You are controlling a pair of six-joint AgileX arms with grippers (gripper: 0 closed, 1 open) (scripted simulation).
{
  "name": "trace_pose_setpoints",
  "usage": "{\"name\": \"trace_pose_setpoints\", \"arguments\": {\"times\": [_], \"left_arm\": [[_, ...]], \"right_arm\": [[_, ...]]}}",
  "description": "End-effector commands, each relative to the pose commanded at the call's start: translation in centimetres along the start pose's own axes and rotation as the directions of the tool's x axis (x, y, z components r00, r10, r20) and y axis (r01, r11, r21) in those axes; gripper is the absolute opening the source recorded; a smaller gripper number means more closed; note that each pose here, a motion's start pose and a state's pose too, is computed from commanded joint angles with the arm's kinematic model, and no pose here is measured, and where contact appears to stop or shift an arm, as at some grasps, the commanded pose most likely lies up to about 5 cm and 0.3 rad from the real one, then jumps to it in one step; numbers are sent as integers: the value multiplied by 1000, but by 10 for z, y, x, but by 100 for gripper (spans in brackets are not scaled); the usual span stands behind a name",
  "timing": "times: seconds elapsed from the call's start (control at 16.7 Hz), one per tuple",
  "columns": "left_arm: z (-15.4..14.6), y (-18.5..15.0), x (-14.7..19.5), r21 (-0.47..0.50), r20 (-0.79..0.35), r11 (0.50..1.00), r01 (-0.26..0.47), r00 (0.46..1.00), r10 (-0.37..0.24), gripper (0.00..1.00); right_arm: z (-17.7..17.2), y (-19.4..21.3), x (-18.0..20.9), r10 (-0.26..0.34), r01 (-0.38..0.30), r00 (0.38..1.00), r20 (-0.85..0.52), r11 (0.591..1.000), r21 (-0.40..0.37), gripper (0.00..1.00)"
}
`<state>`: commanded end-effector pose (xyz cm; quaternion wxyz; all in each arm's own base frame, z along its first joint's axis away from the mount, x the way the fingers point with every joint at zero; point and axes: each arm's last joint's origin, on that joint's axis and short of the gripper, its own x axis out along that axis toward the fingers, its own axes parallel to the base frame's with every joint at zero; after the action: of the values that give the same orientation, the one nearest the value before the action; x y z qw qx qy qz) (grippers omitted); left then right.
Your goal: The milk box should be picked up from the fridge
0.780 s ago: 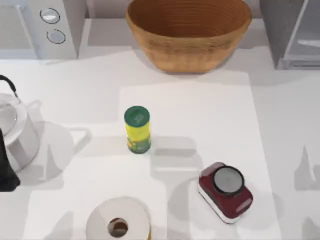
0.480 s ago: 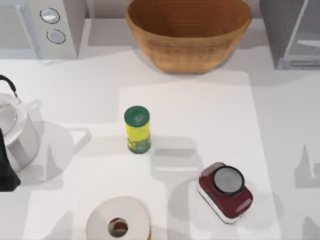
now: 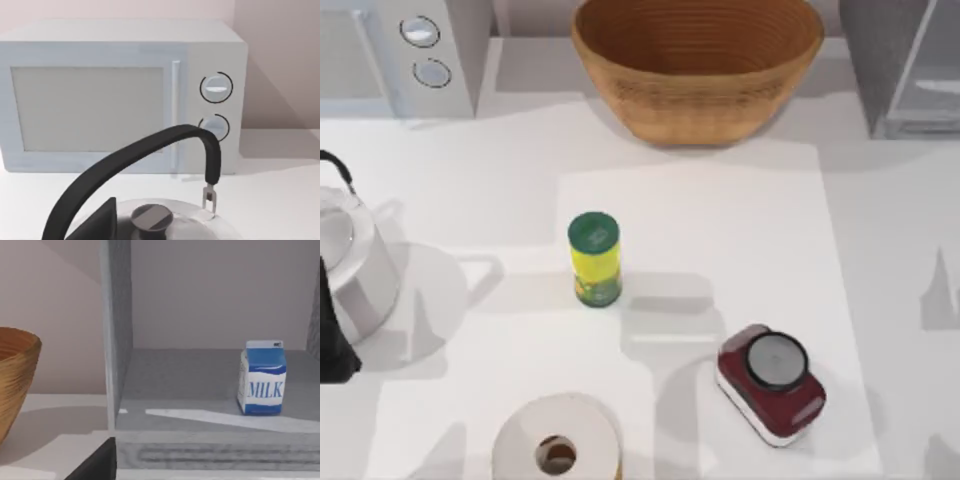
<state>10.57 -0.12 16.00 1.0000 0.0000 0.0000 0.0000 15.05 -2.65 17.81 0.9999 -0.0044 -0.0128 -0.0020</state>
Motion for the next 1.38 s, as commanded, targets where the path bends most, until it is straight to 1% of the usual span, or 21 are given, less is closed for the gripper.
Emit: {"name": "trace_pose_setpoints", "arguments": {"times": [0.18, 0.36, 0.72, 0.9, 1.26, 1.38], "left_arm": [[0, 0, 0, 0, 0, 1000, 0, 1000, 0, 100], [0, 0, 0, 0, 0, 1000, 0, 1000, 0, 100], [0, 0, 0, 0, 0, 1000, 0, 1000, 0, 100], [0, 0, 0, 0, 0, 1000, 0, 1000, 0, 100], [0, 0, 0, 0, 0, 1000, 0, 1000, 0, 100], [0, 0, 0, 0, 0, 1000, 0, 1000, 0, 100]], "right_arm": [[-8, -18, 22, 0, 0, 1000, -12, 1000, 1, 100], [-25, -37, 40, 2, -2, 1000, -25, 1000, 5, 100], [-60, -68, 52, 4, -4, 1000, -27, 1000, 8, 100], [-69, -74, 53, 4, -4, 1000, -26, 1000, 9, 100], [-71, -73, 53, 8, -8, 1000, -30, 1000, 12, 100], [-73, -71, 64, 30, -28, 999, -36, 999, 34, 100]]}}
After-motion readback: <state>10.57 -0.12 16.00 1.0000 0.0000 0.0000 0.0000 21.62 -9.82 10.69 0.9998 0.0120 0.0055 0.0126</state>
